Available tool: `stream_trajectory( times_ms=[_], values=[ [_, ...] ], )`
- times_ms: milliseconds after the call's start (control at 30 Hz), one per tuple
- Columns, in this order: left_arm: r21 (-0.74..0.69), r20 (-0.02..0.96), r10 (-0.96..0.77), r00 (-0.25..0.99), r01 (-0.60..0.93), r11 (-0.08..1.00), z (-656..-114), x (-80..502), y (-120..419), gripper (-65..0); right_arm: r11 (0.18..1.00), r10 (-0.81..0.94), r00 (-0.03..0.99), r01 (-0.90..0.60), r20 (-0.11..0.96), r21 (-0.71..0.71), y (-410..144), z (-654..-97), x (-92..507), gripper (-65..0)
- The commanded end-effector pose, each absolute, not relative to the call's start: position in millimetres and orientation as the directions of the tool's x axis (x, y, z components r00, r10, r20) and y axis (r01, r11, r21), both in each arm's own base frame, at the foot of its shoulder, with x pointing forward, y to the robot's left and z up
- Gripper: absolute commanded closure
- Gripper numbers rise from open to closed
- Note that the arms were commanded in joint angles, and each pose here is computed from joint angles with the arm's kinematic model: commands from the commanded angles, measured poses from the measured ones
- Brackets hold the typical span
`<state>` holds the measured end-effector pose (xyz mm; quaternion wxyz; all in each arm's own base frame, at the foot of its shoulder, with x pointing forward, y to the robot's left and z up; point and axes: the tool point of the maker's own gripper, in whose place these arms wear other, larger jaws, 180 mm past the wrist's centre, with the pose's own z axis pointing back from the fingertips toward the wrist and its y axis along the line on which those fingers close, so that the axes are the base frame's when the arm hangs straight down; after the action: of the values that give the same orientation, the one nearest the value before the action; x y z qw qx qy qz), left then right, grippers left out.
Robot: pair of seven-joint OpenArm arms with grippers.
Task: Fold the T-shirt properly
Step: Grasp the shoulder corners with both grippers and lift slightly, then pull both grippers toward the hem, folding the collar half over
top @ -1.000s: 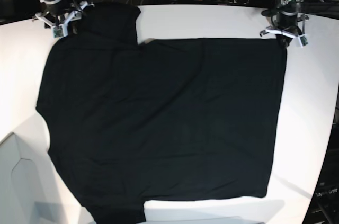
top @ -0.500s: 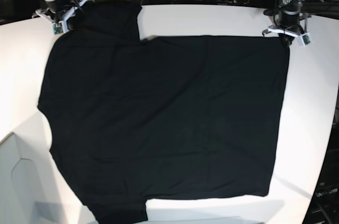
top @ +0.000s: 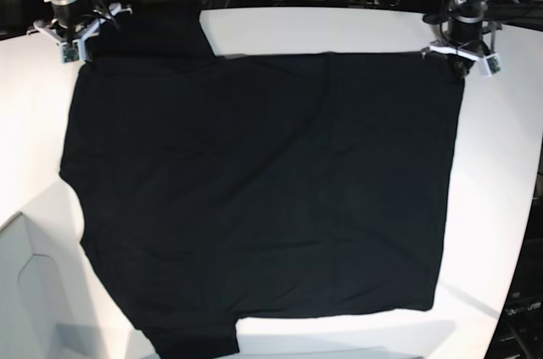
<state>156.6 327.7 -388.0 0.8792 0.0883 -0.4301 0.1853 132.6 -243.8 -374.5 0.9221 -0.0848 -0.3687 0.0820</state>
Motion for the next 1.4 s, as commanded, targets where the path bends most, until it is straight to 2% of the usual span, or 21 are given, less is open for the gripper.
stream_trajectory(
  times_ms=[0, 167, 300, 533, 767, 1233, 1367],
  values=[
    [0.010, 0.814, 0.231, 0.533, -0.410, 0.912, -376.5, 158.9, 335.5, 0.0, 0.968, 0.233, 0.689, -0.099, 0.687, -0.229, -244.2, -364.7, 136.8, 0.0],
    [0.018, 0.825, 0.238, 0.513, -0.445, 0.895, -370.8, 155.1, 347.2, 0.0, 0.967, 0.240, 0.689, -0.104, 0.684, -0.234, -248.5, -363.1, 134.1, 0.0],
    [0.019, 0.825, 0.238, 0.513, -0.446, 0.895, -370.5, 155.0, 347.7, 0.0, 0.975, 0.220, 0.670, -0.138, 0.710, -0.171, -242.7, -357.9, 131.0, 0.0],
    [0.002, 0.850, 0.230, 0.475, -0.439, 0.899, -359.5, 170.6, 345.7, 0.0, 0.975, 0.221, 0.621, -0.158, 0.752, -0.156, -234.8, -350.3, 152.4, 0.0],
    [-0.033, 0.900, 0.210, 0.382, -0.421, 0.907, -330.3, 202.8, 339.8, 0.0, 0.974, 0.226, 0.542, -0.140, 0.809, -0.178, -236.2, -331.6, 193.6, 0.0],
    [-0.140, 0.949, 0.241, 0.202, -0.416, 0.898, -293.2, 263.9, 334.8, 0.0, 0.967, 0.255, 0.460, -0.093, 0.850, -0.239, -251.8, -285.5, 287.5, 0.0],
    [-0.190, 0.931, 0.297, 0.211, -0.416, 0.890, -295.1, 283.1, 329.3, 0.0, 0.970, 0.244, 0.439, -0.107, 0.865, -0.220, -250.7, -283.6, 312.7, 0.0]
  ],
)
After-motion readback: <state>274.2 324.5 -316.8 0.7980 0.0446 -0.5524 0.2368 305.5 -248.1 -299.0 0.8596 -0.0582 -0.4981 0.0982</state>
